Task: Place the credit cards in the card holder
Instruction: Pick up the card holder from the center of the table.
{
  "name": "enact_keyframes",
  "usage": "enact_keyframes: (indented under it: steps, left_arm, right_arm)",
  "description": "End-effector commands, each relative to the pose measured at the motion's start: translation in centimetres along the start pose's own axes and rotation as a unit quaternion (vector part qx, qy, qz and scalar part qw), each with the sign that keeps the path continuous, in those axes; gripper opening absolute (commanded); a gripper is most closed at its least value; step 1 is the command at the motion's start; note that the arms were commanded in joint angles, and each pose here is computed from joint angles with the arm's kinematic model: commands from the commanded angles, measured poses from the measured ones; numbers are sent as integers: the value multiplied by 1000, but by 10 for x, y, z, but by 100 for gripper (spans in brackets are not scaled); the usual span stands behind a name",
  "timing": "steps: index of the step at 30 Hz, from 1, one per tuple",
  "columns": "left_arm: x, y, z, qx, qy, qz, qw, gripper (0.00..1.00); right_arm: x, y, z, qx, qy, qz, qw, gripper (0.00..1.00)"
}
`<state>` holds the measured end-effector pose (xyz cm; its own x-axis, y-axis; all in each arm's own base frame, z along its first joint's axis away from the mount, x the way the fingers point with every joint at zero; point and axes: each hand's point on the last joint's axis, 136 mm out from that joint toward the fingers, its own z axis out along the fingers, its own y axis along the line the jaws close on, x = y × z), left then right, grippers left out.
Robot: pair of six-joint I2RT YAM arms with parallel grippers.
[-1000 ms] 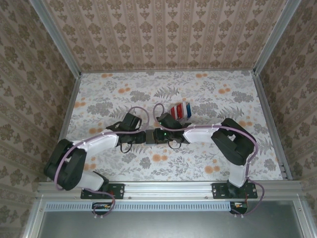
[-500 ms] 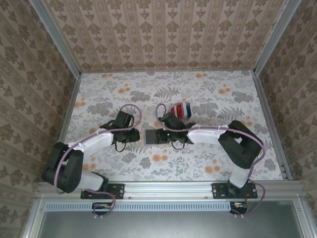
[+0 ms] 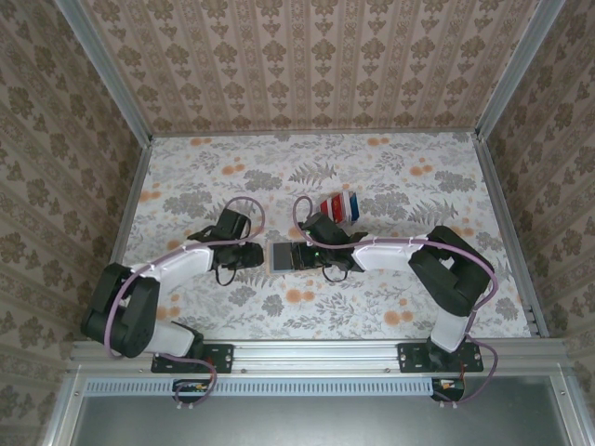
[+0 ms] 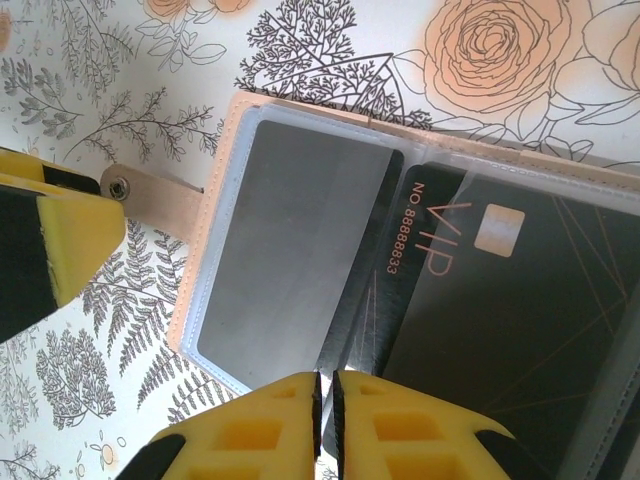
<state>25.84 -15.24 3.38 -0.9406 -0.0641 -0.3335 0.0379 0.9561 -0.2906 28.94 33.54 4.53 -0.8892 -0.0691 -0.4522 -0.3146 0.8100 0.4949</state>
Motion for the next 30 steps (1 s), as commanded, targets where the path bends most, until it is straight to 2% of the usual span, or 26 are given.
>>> enact_keyframes:
  steps: [1, 6, 10, 17, 21, 26, 28, 30]
  left_arm:
    - [1, 5, -5, -3, -8, -17, 1000, 47]
    - [-1, 6, -4, 16, -11, -32, 999, 47]
    - [-5, -9, 1, 59, -12, -36, 998, 47]
    - [-13, -22, 9, 87, -8, -35, 996, 43]
    - [-14, -24, 10, 92, -6, -32, 995, 33]
    - [-20, -31, 3, 106, -17, -26, 994, 8]
    - [-22, -34, -2, 113, -23, -25, 993, 2]
    - [-22, -40, -7, 129, -25, -22, 991, 0]
  right_arm:
    - [6, 2, 5, -10, 11, 4, 1000, 16]
    - [6, 2, 5, -10, 11, 2, 1000, 16]
    - [6, 4, 7, -14, 14, 3, 1000, 16]
    - [7, 5, 9, -16, 16, 3, 1000, 17]
    - [8, 2, 10, -11, 17, 2, 1000, 17]
    - [7, 4, 8, -14, 15, 1, 1000, 17]
    - [5, 5, 8, -17, 15, 1, 1000, 19]
    - [3, 9, 5, -23, 11, -1, 1000, 24]
